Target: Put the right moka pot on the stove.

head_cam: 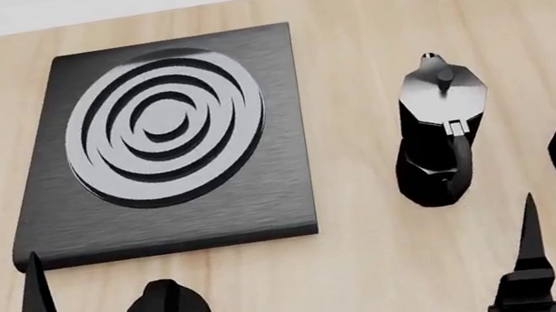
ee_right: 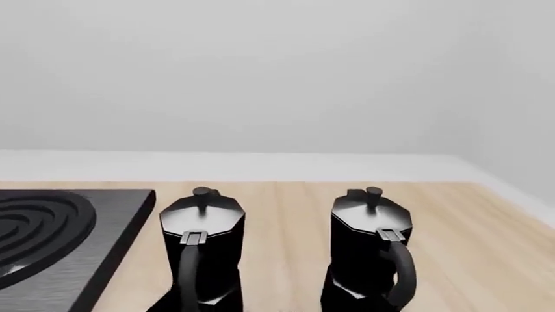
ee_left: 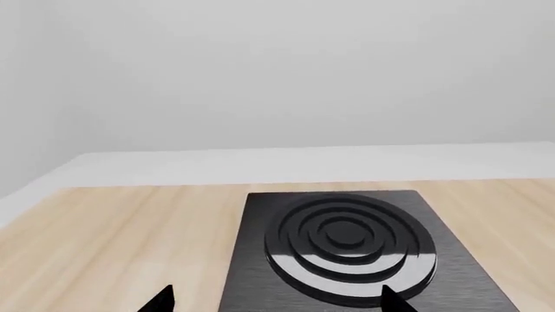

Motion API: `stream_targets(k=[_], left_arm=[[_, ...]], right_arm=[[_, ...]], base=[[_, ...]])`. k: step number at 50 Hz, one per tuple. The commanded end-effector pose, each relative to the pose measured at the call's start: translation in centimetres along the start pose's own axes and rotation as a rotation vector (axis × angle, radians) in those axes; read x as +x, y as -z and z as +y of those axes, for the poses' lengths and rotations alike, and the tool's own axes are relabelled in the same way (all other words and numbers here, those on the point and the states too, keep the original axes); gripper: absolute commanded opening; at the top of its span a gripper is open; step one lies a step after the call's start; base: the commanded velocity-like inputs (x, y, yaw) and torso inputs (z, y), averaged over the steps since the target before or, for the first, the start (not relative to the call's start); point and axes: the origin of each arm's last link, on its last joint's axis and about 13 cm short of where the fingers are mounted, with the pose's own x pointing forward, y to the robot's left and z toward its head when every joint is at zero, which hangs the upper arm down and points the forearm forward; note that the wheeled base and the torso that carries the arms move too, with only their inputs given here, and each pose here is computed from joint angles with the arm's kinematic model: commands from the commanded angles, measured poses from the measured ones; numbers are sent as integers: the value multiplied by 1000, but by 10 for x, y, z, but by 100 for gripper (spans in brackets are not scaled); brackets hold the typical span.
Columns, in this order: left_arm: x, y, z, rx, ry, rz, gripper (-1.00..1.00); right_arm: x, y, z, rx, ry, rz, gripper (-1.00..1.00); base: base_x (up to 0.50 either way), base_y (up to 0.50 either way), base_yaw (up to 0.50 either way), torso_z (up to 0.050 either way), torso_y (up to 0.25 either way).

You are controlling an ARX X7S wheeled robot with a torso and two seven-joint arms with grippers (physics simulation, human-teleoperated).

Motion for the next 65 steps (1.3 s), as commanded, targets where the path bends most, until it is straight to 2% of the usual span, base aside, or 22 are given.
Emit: stream_targets(k=[1, 24, 47, 62, 65], left_arm=[[0, 0, 0, -2, -2, 1, 100], [0, 1, 1, -4, -12, 0, 100], [0, 0, 1, -9, -15, 2, 100], [0, 0, 1, -9, -20, 4, 100], [0, 0, 1, -8, -20, 4, 100]], right_arm=[[-4, 2, -12, -14, 50, 2, 100], [-3, 5, -34, -46, 122, 28, 100], [20, 7, -52, -82, 164, 77, 100], [32, 11, -58, -75, 162, 106, 100], [35, 10, -58, -30, 148, 116, 100]], base=[[0, 0, 0, 0, 0], [0, 0, 0, 0, 0], [0, 0, 0, 0, 0], [0, 0, 0, 0, 0], [0, 0, 0, 0, 0]])
